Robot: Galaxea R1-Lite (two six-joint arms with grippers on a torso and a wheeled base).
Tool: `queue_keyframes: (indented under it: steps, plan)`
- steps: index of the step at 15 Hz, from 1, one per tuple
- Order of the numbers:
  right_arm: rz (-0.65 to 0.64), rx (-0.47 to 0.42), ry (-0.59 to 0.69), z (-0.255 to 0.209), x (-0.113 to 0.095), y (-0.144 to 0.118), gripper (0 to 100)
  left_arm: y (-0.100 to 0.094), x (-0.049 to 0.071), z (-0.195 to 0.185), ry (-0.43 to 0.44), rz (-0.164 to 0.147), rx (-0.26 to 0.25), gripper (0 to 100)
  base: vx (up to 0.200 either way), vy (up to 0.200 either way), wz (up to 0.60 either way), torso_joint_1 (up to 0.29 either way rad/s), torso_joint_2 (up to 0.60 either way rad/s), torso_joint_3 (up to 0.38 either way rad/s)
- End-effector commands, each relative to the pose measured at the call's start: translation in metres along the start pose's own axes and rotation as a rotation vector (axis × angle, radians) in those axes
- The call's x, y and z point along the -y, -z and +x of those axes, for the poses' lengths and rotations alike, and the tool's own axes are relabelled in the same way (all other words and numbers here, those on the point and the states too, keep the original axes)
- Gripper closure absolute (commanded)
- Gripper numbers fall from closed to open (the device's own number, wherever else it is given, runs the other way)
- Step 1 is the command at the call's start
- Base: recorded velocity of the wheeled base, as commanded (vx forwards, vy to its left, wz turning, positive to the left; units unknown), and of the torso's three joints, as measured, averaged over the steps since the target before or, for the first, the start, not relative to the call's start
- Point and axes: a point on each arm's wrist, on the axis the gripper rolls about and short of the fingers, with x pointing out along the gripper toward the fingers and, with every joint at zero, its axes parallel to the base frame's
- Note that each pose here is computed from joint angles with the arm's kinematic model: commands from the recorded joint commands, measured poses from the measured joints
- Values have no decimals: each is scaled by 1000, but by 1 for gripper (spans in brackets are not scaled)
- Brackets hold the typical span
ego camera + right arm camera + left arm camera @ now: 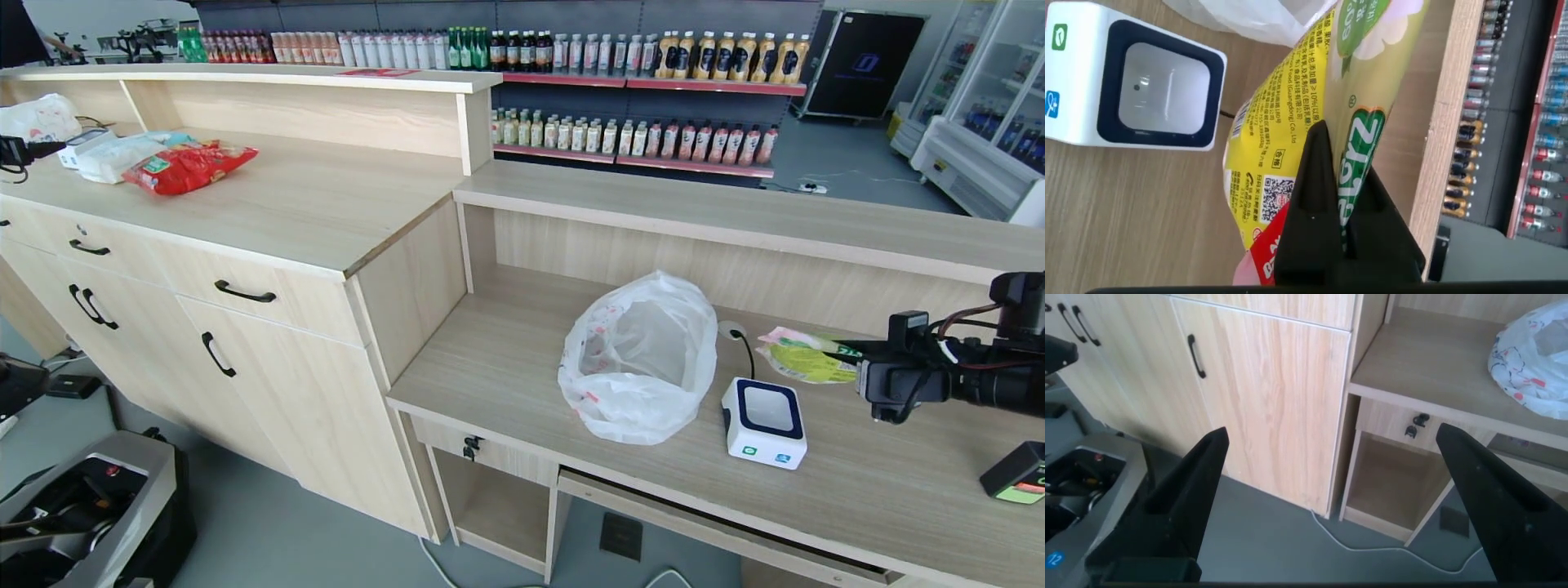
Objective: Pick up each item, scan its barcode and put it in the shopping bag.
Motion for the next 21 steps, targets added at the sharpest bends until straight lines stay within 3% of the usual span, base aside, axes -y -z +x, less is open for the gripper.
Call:
queue_keyframes:
  steps: [1,8,19,21]
  plan:
    - [-19,1,-3,-2,-1,0,100,0,0,0,-1,0,0,0,0,0,0,0,0,0]
    - [-67,32,-52,6,-19,-3,100,0,0,0,-1,0,0,0,0,0,0,0,0,0]
    - [-71,44,-52,11,-17,-4,100,0,0,0,-1,0,0,0,0,0,0,0,0,0]
    - [-55,41,-51,3,-9,-8,100,0,0,0,1,0,0,0,0,0,0,0,0,0]
